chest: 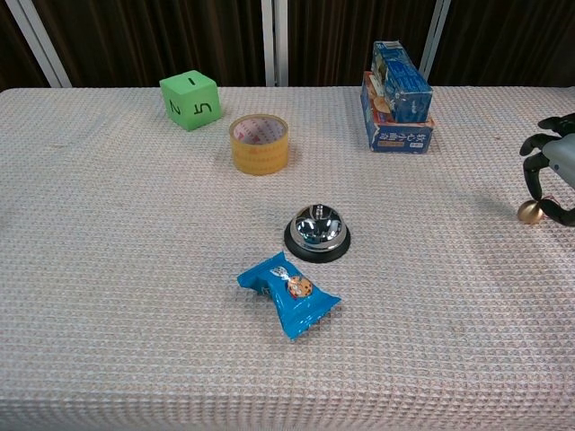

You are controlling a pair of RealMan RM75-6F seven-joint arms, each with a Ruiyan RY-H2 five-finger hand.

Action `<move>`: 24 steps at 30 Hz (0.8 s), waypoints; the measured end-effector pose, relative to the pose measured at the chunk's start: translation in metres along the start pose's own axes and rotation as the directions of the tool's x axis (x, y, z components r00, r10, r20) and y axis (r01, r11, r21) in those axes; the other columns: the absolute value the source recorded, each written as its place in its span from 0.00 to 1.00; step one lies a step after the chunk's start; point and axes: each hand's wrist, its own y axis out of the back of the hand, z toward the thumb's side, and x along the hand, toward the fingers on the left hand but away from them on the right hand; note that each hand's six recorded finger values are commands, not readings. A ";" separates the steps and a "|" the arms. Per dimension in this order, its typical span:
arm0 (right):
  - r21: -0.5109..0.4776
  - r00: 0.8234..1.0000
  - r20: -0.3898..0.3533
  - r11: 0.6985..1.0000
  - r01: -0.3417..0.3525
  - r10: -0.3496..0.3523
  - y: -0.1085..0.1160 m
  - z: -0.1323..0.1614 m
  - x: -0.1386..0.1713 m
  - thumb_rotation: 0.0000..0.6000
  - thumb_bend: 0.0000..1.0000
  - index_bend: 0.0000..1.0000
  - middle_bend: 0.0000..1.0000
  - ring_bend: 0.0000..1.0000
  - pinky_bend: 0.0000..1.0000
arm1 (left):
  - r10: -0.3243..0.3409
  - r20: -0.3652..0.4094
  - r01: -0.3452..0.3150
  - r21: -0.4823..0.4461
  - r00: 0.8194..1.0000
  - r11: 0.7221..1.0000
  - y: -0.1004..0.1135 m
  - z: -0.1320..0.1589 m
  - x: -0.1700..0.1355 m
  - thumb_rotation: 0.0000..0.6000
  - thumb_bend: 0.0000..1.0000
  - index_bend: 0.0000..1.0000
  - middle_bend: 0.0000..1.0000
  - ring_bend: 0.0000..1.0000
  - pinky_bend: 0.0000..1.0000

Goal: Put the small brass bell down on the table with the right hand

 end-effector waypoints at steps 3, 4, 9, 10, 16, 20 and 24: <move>0.004 1.000 -0.001 1.000 -0.011 0.011 -0.001 -0.001 0.000 1.00 0.36 0.68 0.14 0.00 0.00 | -0.001 -0.001 0.001 0.000 1.000 1.000 0.000 0.000 0.000 1.00 0.15 0.11 0.11 0.12 0.18; 0.005 1.000 -0.001 1.000 -0.014 0.014 -0.001 -0.001 0.001 1.00 0.34 0.64 0.13 0.00 0.00 | -0.002 -0.001 0.002 0.000 1.000 1.000 -0.001 0.000 0.000 1.00 0.15 0.11 0.11 0.12 0.18; 0.002 1.000 -0.002 1.000 -0.024 0.024 -0.001 -0.003 0.002 1.00 0.31 0.45 0.10 0.00 0.00 | -0.001 -0.002 0.001 -0.001 1.000 1.000 0.000 0.000 -0.001 1.00 0.15 0.11 0.11 0.12 0.18; 0.000 1.000 -0.002 1.000 -0.024 0.024 -0.001 -0.004 0.002 1.00 0.31 0.39 0.09 0.00 0.00 | 0.000 -0.002 0.000 0.000 1.000 1.000 0.000 0.000 -0.001 1.00 0.15 0.11 0.11 0.12 0.18; -0.013 0.999 -0.004 0.999 -0.036 0.036 -0.001 -0.009 0.006 1.00 0.22 0.11 0.04 0.00 0.00 | 0.002 0.001 -0.002 0.001 1.000 1.000 0.001 0.001 -0.001 1.00 0.15 0.11 0.11 0.12 0.18; -0.037 0.999 -0.006 0.999 -0.034 0.034 0.003 -0.012 0.010 1.00 0.20 0.00 0.00 0.00 0.00 | 0.007 0.002 -0.007 0.002 1.000 1.000 0.003 0.002 -0.001 1.00 0.15 0.11 0.11 0.12 0.18; -0.088 1.000 0.001 0.996 0.019 -0.019 0.021 -0.028 0.025 1.00 0.18 0.00 0.00 0.00 0.00 | 0.018 -0.004 -0.018 0.006 1.000 1.000 0.008 0.001 -0.003 1.00 0.15 0.11 0.11 0.12 0.18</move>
